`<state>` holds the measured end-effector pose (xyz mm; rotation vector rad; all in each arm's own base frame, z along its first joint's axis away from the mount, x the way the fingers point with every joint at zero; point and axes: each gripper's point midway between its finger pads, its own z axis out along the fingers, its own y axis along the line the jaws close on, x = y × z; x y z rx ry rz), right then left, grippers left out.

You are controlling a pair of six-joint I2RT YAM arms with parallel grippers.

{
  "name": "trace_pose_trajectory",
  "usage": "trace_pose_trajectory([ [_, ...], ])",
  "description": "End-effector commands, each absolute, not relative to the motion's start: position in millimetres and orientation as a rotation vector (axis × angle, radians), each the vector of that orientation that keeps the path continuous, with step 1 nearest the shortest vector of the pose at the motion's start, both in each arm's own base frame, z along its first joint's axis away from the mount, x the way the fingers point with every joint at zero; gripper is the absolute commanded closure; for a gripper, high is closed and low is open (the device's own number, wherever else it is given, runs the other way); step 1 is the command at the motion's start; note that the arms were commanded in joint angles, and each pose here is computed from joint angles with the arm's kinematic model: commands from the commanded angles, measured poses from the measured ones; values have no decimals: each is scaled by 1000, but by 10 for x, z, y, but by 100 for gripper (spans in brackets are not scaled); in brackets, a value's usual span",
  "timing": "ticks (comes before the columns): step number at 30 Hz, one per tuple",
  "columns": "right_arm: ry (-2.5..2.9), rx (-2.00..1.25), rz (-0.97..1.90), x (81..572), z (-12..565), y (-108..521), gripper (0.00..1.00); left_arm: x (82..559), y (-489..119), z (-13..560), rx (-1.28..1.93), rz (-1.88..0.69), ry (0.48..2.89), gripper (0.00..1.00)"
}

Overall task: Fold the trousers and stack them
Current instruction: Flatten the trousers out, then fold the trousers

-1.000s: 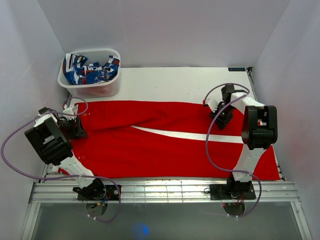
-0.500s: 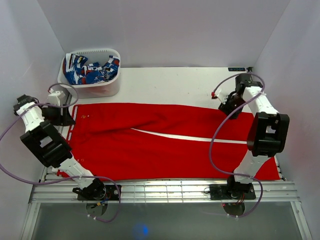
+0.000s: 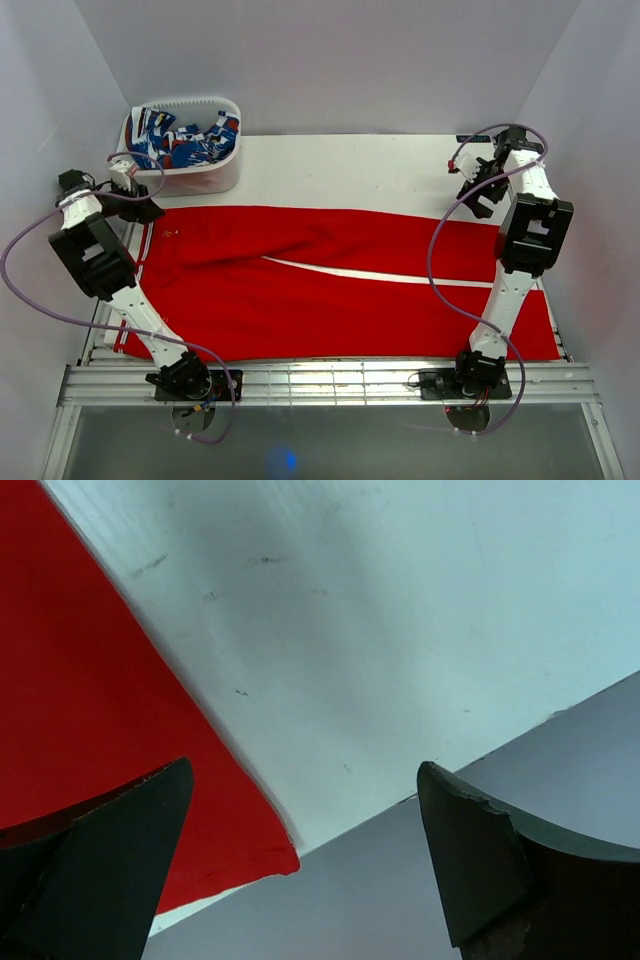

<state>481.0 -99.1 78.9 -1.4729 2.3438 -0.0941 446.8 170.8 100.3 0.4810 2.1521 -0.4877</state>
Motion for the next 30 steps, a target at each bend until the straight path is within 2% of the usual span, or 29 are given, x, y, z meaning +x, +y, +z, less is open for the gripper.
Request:
trace_pose_trajectory([
  [1,2301,-1475,-90,4857,940,-1115,2,4915,1831,1262,447,-395,1987,16],
  [7,2300,-1491,-50,4840,752,-1296,1,5235,2033,1021,420,-274,1963,16],
  [11,2316,-1500,-44,4807,634,-1430,2,5289,2063,776,400,-303,2010,16],
  [23,2365,-1579,22,4548,349,-1562,4,4698,1829,210,432,-466,2209,19],
  [27,2357,-1595,44,4481,351,-1545,4,4519,1781,115,427,-470,2263,31],
  [28,2349,-1605,48,4477,353,-1537,4,4480,1777,79,428,-471,2281,38],
  [30,2341,-1606,51,4477,389,-1534,4,4403,1778,43,433,-479,2306,41],
])
